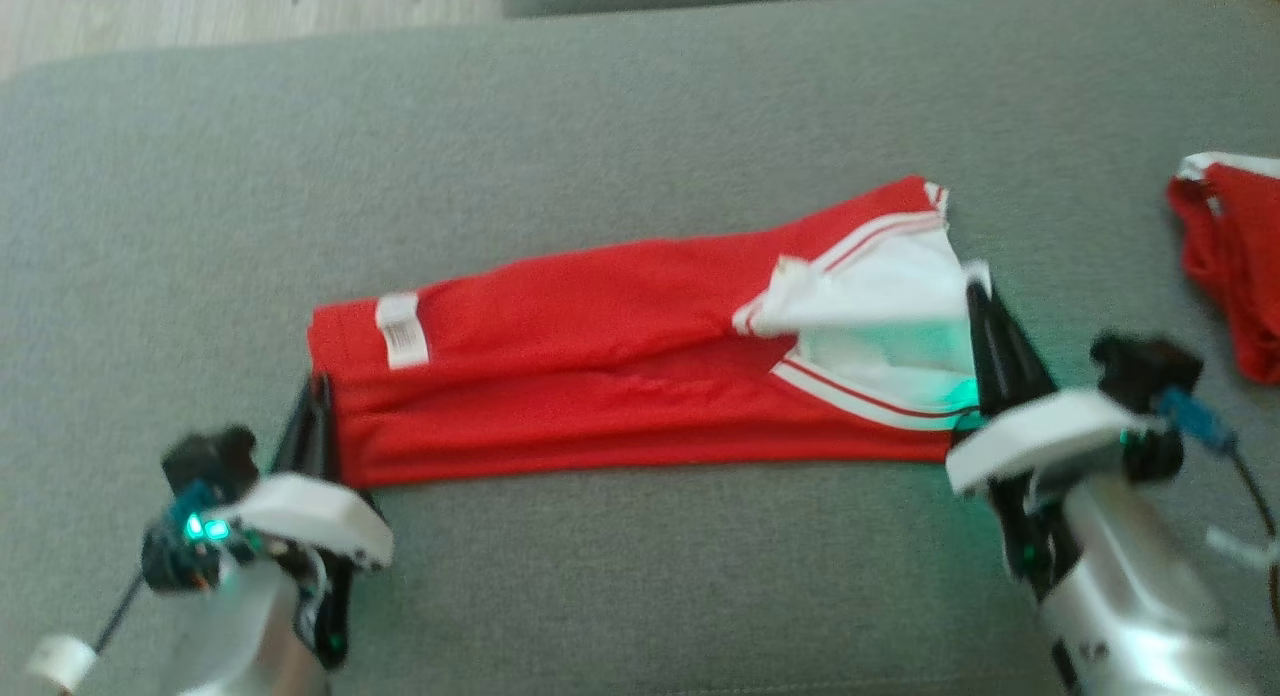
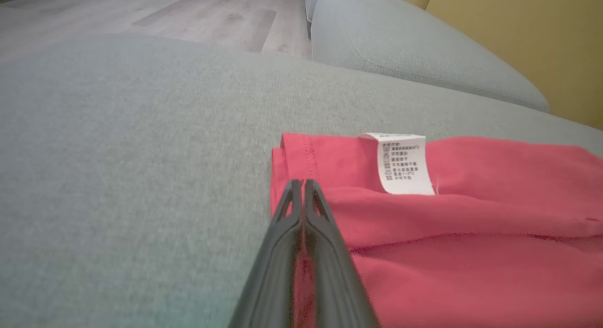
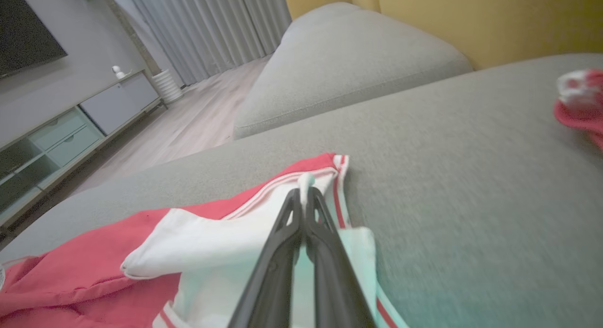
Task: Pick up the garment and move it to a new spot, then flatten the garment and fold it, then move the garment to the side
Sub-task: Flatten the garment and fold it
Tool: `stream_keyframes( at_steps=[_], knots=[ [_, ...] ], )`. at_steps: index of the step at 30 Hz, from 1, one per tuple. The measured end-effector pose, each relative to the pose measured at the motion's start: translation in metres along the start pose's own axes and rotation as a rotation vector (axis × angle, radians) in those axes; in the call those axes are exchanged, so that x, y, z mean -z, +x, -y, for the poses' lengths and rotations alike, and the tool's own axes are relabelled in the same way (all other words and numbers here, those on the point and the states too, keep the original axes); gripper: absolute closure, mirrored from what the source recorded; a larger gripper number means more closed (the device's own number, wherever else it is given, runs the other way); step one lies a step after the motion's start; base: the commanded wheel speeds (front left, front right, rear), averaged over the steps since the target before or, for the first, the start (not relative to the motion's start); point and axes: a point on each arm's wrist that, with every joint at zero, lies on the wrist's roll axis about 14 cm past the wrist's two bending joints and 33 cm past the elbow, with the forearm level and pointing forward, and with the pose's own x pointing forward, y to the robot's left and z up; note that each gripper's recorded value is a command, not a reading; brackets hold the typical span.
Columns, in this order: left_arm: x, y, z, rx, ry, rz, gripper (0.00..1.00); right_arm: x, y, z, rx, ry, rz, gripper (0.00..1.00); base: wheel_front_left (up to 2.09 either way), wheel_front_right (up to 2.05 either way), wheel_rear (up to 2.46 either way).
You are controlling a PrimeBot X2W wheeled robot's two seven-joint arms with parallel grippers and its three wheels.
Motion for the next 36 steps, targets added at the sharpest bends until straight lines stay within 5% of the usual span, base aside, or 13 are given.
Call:
stream_keyframes(
  at_steps=[4,5,6,14,20,36],
  knots=[
    [0.011,-0.010,0.009,0.000,-0.012,-0.015,1.00,0.014,-0.025,0.006,0.046,0.065,-0.014,1.00,0.00,0.00,0.00],
    [0.009,-0.010,0.009,-0.006,-0.012,-0.008,0.65,0.016,-0.030,0.009,0.060,0.073,-0.018,0.86,0.00,0.00,0.00],
    [0.000,-0.012,0.007,-0.018,0.004,0.022,0.00,0.016,-0.035,0.015,0.088,0.093,-0.008,0.00,0.00,0.00,0.00],
    [-0.014,-0.046,-0.004,-0.091,0.124,0.125,0.00,-0.012,-0.052,0.021,0.127,0.007,0.096,0.00,0.00,0.00,0.00],
    [0.005,-0.086,-0.001,-0.112,0.150,0.126,0.00,0.006,-0.086,0.028,0.168,-0.072,0.064,0.00,0.00,0.00,0.00],
    [0.029,-0.120,-0.002,-0.127,0.137,0.101,0.00,0.049,-0.096,0.008,0.124,-0.019,-0.054,0.00,0.00,0.00,0.00]
  ],
)
